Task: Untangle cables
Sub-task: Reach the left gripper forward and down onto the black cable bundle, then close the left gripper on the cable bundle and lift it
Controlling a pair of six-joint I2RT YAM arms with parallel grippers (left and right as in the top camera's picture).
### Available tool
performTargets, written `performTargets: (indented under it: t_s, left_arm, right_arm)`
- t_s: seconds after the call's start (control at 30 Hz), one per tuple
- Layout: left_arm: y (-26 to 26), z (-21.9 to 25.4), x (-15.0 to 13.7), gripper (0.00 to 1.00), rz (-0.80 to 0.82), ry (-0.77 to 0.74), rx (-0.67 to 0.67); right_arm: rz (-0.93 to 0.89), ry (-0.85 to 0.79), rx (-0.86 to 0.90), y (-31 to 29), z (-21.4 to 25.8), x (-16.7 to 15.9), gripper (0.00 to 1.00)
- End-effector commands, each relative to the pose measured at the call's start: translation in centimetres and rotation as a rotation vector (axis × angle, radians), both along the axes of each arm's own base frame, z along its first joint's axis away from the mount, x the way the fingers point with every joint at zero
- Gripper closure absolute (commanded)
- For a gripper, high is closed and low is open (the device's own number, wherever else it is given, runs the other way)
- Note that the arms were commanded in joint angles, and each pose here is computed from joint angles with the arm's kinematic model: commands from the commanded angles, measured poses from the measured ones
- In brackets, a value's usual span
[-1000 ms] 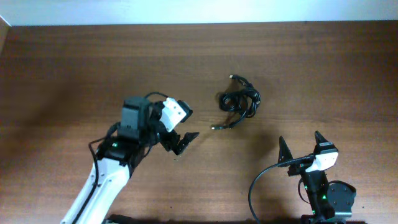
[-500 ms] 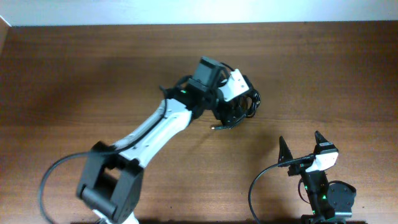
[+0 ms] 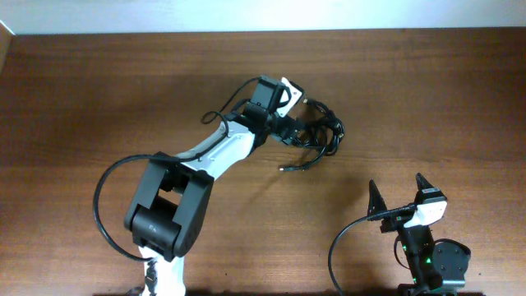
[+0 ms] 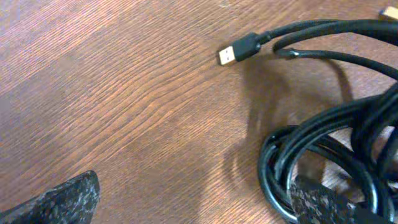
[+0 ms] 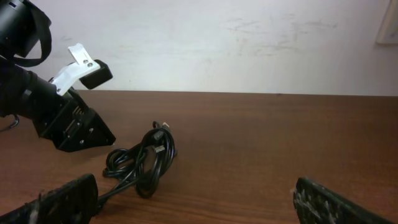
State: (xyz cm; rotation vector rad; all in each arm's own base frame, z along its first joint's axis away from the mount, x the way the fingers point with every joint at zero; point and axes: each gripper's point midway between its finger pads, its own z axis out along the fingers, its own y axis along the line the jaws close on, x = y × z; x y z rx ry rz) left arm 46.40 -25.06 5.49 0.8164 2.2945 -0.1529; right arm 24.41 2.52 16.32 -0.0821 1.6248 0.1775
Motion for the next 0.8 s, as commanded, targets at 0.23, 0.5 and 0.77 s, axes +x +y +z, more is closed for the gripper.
performTargets:
  t_s: [0.23,0.5,0.77]
  left_arm:
    - [-2.3,-5.2,-1.4,0.01,-0.059,0.124,-0.048]
    - [2.3,-9.4,-9.3,0.01,-0.033,0.481,0.148]
    - [3.5,-9.8,-13.3,0.10,-0.044,0.651,0.189]
  right_arm:
    - [-0.009,0.006,0.007,-0.2,-0.3,0.0,0.01]
    - [-0.009,0.006,0.007,-0.2,-0.3,0.0,0.01]
    - [-0.009,0.006,0.007,-0.2,-0.3,0.0,0.01]
